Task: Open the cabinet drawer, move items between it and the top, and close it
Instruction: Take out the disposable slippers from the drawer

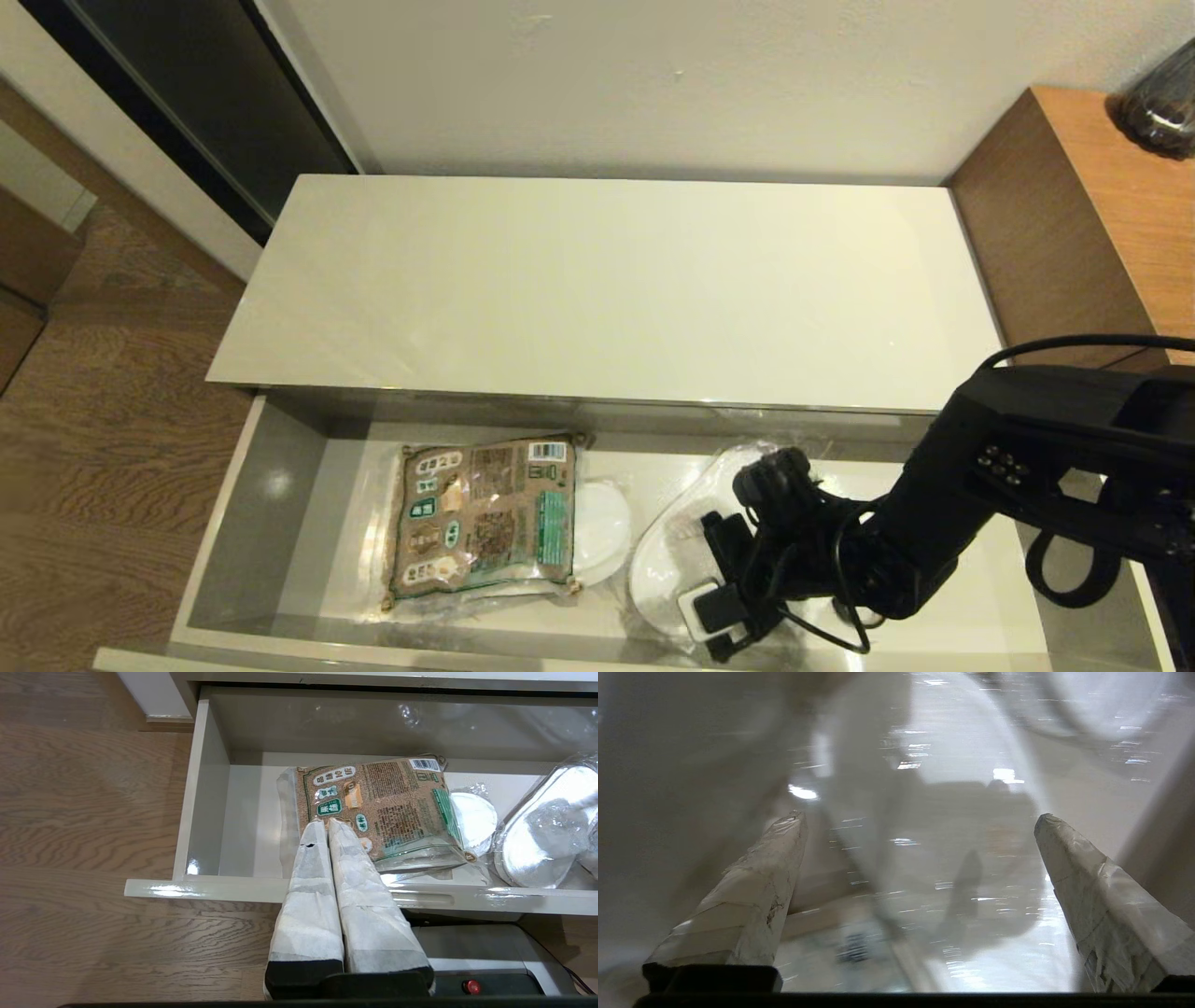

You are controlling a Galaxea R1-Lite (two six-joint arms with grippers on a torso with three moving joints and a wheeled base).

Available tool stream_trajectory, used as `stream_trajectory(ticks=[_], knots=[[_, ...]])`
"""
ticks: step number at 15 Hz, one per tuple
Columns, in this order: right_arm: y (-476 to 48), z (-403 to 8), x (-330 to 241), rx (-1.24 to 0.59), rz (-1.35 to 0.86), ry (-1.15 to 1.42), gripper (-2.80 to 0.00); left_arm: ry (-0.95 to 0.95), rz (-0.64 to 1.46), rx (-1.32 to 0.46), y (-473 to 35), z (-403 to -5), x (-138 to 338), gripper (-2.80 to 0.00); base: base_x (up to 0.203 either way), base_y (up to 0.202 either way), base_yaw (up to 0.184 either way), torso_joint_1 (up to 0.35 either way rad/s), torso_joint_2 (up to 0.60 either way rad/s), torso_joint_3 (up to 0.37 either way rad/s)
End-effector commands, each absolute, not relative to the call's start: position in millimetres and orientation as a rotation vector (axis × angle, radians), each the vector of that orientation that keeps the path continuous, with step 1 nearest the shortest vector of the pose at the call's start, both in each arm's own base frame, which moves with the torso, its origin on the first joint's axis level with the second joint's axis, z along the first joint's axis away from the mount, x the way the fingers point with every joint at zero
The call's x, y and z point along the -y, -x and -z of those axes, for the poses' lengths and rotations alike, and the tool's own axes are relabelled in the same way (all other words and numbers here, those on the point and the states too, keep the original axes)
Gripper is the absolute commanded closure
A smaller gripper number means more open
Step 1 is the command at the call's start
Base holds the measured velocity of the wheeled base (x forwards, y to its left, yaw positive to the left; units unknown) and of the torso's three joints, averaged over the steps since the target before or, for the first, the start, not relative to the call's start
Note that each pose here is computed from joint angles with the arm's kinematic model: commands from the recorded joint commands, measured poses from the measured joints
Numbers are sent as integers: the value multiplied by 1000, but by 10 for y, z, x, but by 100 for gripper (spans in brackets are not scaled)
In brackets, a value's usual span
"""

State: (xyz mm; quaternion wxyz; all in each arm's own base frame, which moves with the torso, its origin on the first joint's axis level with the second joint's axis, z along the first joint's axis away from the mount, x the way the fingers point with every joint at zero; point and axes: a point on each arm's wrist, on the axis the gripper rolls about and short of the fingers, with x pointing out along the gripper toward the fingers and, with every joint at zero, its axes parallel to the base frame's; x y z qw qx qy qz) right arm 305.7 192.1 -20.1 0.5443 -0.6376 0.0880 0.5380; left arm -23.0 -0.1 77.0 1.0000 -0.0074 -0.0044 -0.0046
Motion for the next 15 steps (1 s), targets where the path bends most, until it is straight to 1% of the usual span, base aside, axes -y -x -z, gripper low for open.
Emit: stream_trajectory(ticks=[1,6,8,11,15], knots=[[-3284,153,-1966,-160,-1208,1526,-280,15,9,8,229,-770,1,0,0,0,0,0,0,0],[-3423,129,-1854,-173,-1153,1544,-280,15,9,8,229,-770,1,0,0,0,0,0,0,0],[-3468,111,-1781,-180,-1122,1595,-280,15,9,8,229,-770,1,0,0,0,0,0,0,0],[-3587,99,-1676,-118,-1106,1776,-280,15,9,8,229,-770,1,0,0,0,0,0,0,0],[-3588,137,-1739,-122,-1140,1773,-280,15,9,8,229,-770,1,0,0,0,0,0,0,0]])
